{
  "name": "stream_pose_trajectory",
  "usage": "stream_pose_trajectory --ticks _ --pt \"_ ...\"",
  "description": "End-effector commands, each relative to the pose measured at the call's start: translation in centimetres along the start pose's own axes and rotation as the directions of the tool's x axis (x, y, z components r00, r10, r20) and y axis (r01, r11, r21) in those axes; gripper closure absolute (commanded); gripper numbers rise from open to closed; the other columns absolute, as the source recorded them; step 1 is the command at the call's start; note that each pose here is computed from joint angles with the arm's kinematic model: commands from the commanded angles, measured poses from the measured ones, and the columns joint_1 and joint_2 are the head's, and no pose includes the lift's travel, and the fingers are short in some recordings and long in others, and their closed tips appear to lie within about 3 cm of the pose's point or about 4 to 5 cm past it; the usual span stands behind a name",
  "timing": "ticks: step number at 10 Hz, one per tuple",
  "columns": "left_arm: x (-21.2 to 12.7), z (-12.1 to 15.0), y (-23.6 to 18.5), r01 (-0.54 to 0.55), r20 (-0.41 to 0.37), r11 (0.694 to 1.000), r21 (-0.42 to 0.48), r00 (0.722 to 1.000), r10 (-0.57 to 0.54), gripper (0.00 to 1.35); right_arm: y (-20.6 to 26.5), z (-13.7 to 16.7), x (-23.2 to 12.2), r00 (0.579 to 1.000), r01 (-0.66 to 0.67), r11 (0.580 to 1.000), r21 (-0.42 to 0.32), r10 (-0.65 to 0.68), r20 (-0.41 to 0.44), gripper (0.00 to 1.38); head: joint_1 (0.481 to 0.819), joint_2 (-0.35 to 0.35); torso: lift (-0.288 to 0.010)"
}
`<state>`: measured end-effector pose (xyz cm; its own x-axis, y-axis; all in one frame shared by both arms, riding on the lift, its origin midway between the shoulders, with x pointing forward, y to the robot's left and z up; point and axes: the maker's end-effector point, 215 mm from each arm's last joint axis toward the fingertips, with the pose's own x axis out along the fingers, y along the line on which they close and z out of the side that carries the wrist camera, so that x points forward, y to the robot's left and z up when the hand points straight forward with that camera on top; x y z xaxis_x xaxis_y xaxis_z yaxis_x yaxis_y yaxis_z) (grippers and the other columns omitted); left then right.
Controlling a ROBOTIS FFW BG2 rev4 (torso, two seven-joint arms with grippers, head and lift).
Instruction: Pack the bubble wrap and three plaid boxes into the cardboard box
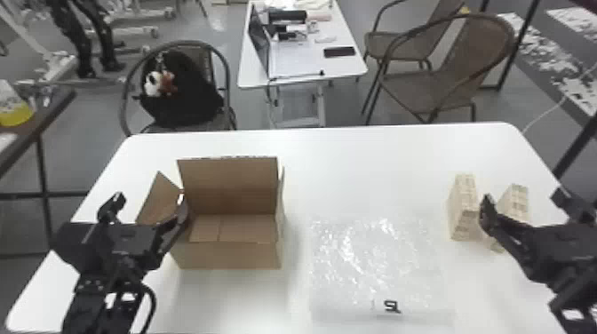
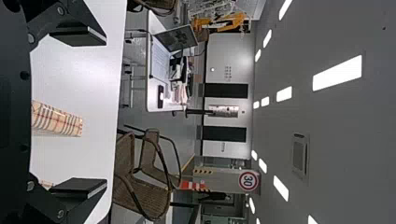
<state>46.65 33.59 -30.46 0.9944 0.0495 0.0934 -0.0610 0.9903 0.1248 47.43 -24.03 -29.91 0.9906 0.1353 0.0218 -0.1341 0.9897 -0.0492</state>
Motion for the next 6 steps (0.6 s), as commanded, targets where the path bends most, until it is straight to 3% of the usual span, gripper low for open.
stream_pose_trajectory --ticks 1,6 --pt "0.02 -0.11 -0.04 -0.002 -0.003 1.000 -0.006 1.000 0.002 0.17 0.02 0.08 0.00 1.000 0.000 1.000 0.000 0.000 0.001 0.21 0.695 0.113 -0.092" --pt "0.15 -0.20 -0.20 0.003 -0.009 1.000 -0.010 1.000 -0.003 0.17 0.02 0.09 -0.11 1.000 0.000 1.000 0.003 0.000 0.006 0.21 0.695 0.112 -0.092"
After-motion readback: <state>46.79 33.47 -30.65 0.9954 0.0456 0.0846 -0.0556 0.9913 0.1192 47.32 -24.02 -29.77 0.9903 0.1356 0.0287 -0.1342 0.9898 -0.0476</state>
